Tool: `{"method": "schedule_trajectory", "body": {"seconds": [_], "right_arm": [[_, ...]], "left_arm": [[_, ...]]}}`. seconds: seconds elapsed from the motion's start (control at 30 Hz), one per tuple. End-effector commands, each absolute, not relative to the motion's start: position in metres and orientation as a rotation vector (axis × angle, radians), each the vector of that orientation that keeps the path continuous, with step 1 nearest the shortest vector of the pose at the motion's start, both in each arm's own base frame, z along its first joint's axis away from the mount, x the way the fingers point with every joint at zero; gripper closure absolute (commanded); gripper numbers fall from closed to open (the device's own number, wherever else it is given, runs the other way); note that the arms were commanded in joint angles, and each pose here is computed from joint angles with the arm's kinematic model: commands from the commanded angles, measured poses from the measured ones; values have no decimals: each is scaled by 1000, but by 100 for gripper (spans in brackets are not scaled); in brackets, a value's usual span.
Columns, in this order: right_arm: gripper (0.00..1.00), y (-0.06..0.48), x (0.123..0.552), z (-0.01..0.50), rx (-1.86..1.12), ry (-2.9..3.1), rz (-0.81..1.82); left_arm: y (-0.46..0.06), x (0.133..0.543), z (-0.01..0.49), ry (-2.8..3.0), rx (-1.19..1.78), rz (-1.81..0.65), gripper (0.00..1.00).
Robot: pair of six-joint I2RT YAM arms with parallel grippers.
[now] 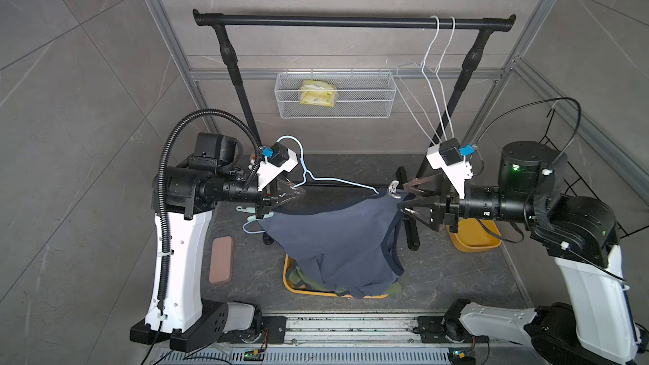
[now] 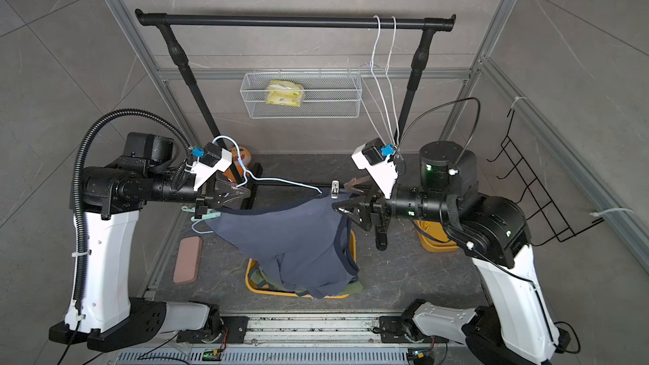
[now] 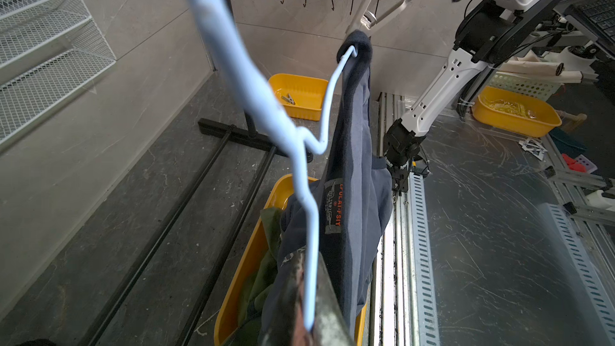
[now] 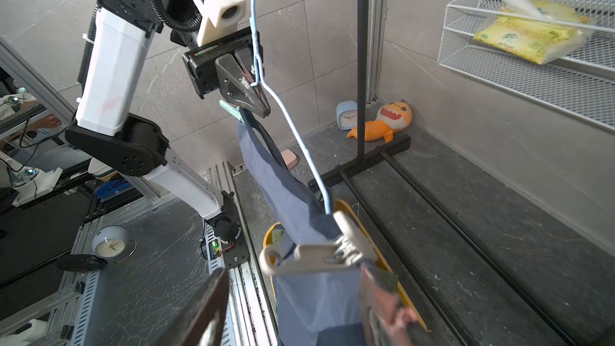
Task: Remove the clothespins securing tank tops to the hanger
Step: Remove the clothespin from the hanger.
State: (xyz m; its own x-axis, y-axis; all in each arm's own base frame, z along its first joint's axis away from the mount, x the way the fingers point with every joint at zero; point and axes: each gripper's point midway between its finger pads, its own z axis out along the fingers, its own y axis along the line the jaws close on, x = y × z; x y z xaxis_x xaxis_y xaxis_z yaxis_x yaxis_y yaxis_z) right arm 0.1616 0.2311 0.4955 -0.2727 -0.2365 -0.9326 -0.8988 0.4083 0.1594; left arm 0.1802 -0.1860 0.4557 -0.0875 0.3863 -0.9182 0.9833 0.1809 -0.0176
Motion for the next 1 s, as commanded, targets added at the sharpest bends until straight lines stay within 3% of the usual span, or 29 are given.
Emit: {"method": "schedule_trajectory", "body": {"seconds": [0.0, 0.5, 0.83, 0.97], "right_arm": [[36, 237, 173, 505, -996, 1699, 887], [36, 246, 188, 503, -1011, 1703, 849], [40, 258, 185, 506, -1063, 1687, 930], [47, 261, 186, 504, -1071, 1691, 938]], "left_arm": [[-190, 170, 470, 1550, 1335, -965, 100], [-189, 162, 473, 1535, 1337, -965, 100], [-189, 159, 474, 1524, 1337, -979, 100], [-189, 158, 474, 1523, 1339, -981, 100]]}}
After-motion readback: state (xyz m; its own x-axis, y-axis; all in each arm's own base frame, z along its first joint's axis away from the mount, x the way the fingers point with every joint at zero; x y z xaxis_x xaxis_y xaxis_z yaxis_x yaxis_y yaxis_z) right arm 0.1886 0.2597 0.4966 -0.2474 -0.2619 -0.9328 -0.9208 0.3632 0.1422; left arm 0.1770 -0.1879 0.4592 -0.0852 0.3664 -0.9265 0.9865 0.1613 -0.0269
